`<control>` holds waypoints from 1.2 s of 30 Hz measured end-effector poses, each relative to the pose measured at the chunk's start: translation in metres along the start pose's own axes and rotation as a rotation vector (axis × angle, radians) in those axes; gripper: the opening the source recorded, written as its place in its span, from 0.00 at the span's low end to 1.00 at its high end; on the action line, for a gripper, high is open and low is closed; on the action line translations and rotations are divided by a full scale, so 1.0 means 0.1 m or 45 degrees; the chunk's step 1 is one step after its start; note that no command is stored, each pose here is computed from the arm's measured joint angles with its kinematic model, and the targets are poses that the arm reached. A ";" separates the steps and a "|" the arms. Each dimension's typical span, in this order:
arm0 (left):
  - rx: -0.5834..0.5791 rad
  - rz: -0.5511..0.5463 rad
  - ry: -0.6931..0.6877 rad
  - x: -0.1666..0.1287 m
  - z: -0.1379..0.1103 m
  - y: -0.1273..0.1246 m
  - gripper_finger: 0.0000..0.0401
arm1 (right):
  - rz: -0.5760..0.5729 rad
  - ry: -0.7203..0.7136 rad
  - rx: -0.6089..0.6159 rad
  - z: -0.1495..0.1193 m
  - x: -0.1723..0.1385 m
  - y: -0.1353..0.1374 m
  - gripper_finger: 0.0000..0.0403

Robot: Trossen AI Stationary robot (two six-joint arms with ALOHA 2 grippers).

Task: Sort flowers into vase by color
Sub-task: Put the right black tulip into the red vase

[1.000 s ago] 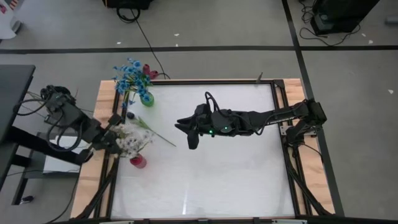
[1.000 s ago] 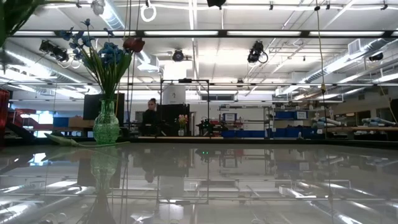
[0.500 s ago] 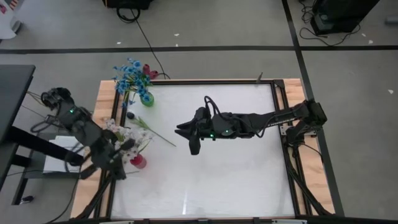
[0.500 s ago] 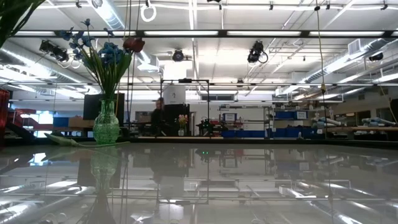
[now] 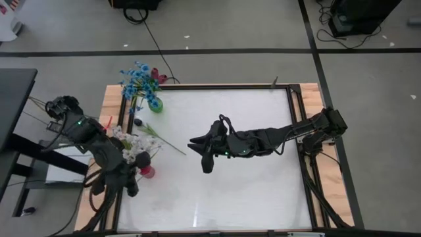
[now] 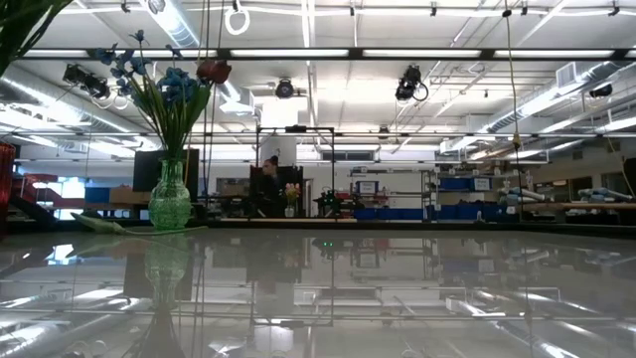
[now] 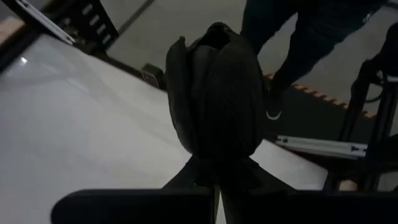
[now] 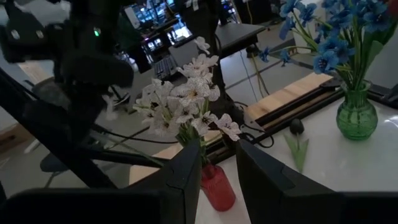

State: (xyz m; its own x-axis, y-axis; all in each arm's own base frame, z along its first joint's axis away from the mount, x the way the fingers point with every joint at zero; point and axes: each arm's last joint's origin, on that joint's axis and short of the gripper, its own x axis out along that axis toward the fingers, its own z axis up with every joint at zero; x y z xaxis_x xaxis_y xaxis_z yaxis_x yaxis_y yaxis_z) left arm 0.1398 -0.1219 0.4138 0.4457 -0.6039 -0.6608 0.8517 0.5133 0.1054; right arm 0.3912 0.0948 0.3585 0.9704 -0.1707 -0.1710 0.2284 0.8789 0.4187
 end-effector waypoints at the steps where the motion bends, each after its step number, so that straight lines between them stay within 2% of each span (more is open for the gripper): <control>1: 0.001 0.004 -0.010 -0.03 0.03 0.00 0.02 | -0.004 -0.002 -0.001 0.00 0.00 0.00 0.27; 11: -0.043 0.097 -0.016 -0.40 0.23 0.04 0.02 | -0.014 -0.008 -0.005 -0.01 -0.01 0.01 0.27; 25: -0.139 0.066 -0.049 -0.40 0.26 0.04 0.02 | -0.012 -0.007 -0.010 -0.01 -0.01 0.01 0.27; 36: -0.136 0.060 -0.029 -0.36 0.26 0.05 0.02 | -0.013 -0.007 -0.025 -0.01 -0.01 0.01 0.27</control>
State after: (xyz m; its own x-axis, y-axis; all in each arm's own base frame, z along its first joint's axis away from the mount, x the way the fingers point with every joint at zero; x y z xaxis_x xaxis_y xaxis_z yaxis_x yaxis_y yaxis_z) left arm 0.1350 -0.1138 0.4574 0.4919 -0.5904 -0.6399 0.7959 0.6029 0.0554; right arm 0.3907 0.0963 0.3583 0.9684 -0.1823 -0.1700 0.2369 0.8857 0.3993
